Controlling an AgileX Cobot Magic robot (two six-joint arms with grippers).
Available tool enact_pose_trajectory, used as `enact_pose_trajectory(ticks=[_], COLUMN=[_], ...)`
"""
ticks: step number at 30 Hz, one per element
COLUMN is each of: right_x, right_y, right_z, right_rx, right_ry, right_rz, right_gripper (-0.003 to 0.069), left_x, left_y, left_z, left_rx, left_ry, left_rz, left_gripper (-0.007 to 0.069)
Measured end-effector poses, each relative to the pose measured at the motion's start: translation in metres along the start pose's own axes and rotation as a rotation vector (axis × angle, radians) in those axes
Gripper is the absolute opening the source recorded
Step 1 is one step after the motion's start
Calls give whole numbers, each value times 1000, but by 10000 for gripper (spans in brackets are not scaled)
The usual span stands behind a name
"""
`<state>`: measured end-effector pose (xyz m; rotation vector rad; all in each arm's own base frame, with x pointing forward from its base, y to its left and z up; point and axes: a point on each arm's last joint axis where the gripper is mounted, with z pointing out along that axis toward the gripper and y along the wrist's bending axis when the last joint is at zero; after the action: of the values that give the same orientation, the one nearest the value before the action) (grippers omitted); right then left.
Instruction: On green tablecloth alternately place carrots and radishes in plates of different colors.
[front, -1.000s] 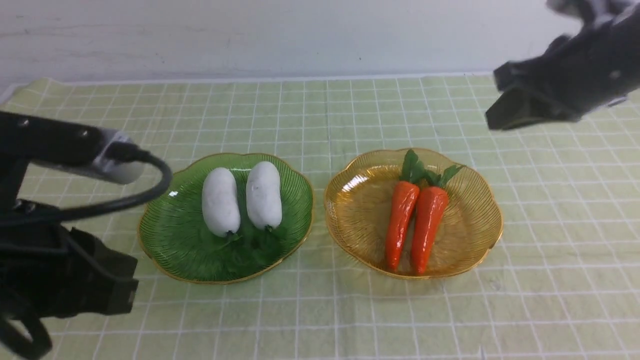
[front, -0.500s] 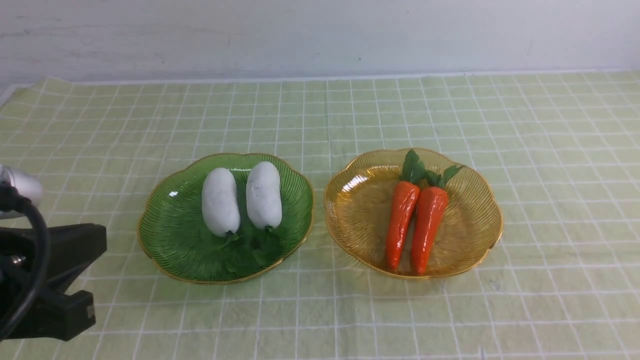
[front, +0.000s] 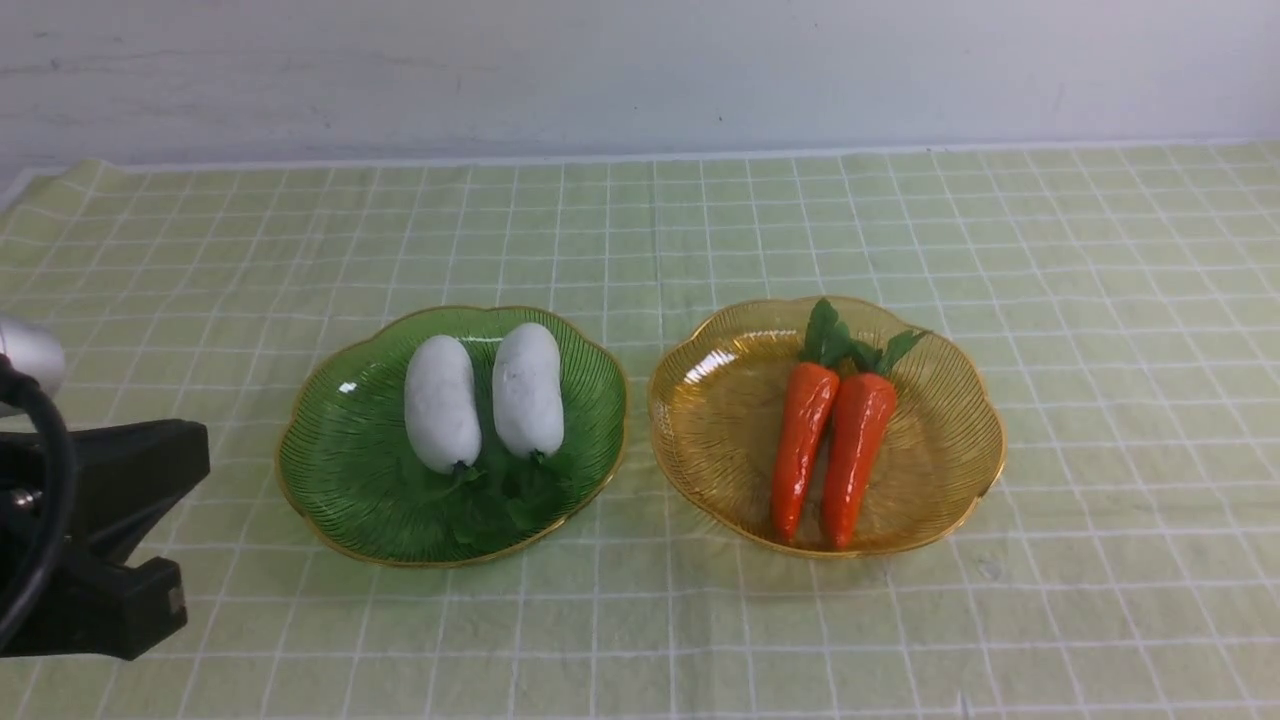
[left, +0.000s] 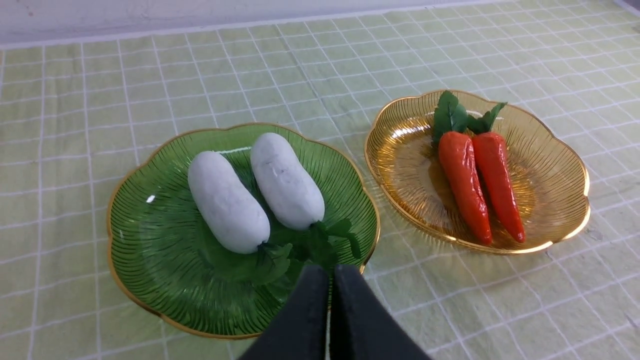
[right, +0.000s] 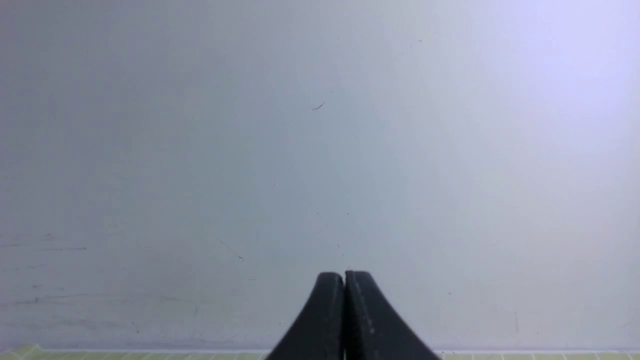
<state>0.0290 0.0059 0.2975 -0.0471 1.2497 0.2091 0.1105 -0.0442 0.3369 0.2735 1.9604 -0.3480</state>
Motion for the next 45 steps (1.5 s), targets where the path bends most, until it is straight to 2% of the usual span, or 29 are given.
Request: enact_pose_trajectory(ticks=[6, 14, 35, 39, 45], right_x=[0, 0, 3, 4, 4], right_y=[0, 0, 1, 1, 1], right_z=[0, 0, 0, 0, 0], right_rx=[0, 0, -11, -14, -15], right_ry=[2, 2, 31, 39, 44], right_rz=[0, 0, 0, 0, 0], right_gripper=[-14, -14, -14, -14, -14], left_x=[6, 45, 51, 63, 121], left_y=[-1, 2, 4, 9, 26], left_z=[-18, -38, -45, -42, -24], left_rx=[6, 12, -19, -64, -250], left_ry=[-73, -143, -158, -187, -256], left_rz=[4, 9, 66, 108, 98], left_gripper=[-8, -8, -8, -8, -8])
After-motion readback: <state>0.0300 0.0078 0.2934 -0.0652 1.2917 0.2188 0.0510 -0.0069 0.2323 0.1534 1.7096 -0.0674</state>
